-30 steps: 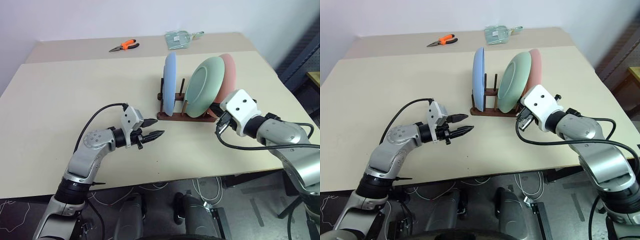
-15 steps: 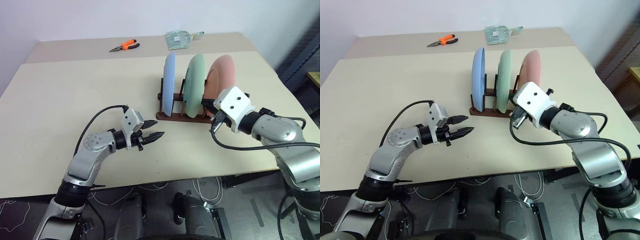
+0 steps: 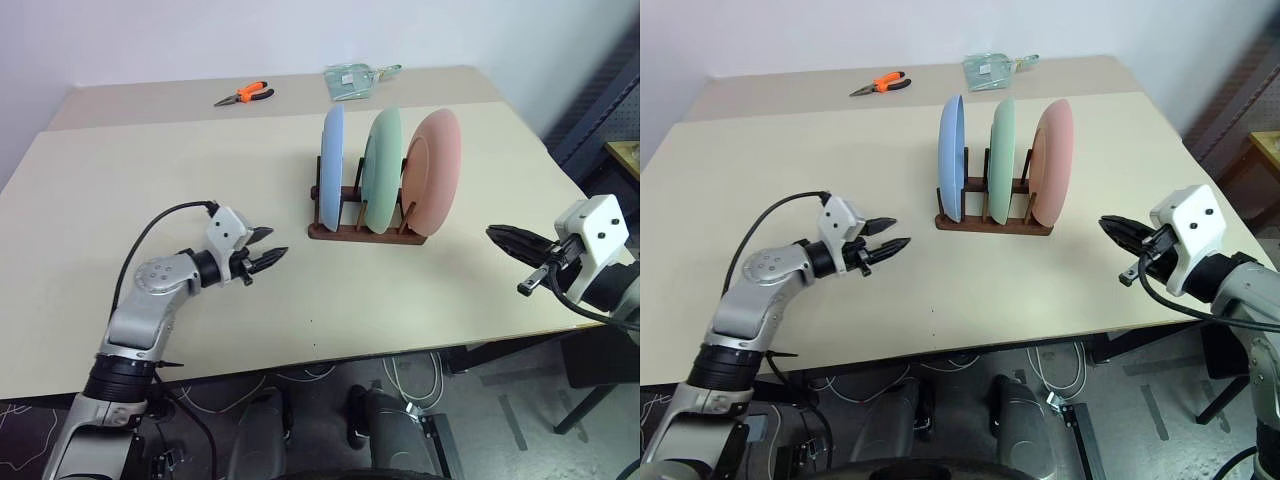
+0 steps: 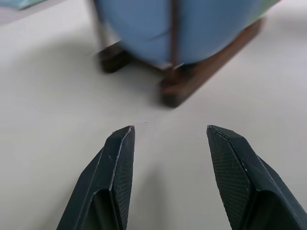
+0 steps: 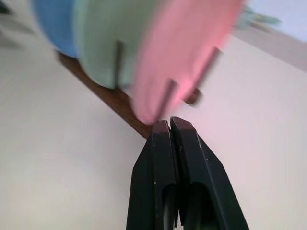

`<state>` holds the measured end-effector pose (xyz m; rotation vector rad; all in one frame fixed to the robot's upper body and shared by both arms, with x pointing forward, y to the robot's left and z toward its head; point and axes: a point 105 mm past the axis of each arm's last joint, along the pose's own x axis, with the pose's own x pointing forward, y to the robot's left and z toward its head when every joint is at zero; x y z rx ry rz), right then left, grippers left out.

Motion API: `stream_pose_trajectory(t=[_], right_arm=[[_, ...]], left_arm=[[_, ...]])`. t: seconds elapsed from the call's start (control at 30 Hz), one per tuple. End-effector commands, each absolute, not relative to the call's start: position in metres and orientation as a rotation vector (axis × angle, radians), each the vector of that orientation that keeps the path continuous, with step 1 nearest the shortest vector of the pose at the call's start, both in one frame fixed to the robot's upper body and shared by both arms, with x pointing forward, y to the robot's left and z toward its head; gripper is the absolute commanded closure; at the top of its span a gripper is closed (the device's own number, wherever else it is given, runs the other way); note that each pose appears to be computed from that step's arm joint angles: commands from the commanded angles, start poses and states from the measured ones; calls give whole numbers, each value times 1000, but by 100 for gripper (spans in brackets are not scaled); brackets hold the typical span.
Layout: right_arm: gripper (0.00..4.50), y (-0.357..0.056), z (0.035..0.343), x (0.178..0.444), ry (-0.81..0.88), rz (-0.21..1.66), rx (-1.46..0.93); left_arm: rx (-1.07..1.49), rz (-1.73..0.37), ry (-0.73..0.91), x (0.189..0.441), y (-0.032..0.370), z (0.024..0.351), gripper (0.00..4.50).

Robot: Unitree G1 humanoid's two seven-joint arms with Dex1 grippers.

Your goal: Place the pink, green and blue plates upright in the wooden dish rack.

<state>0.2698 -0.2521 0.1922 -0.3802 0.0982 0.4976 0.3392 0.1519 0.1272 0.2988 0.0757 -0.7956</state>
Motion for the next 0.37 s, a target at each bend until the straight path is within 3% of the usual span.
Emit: stream_pose_trajectory(t=[0.03,0.37], right_arm=[[448,-258,193,280,52,467,-378],[448,-259,164,307,78,468,-322]], left_arm=[[341,-771,26,341,159,138,207],[326,-700,12,333,163,134,207]])
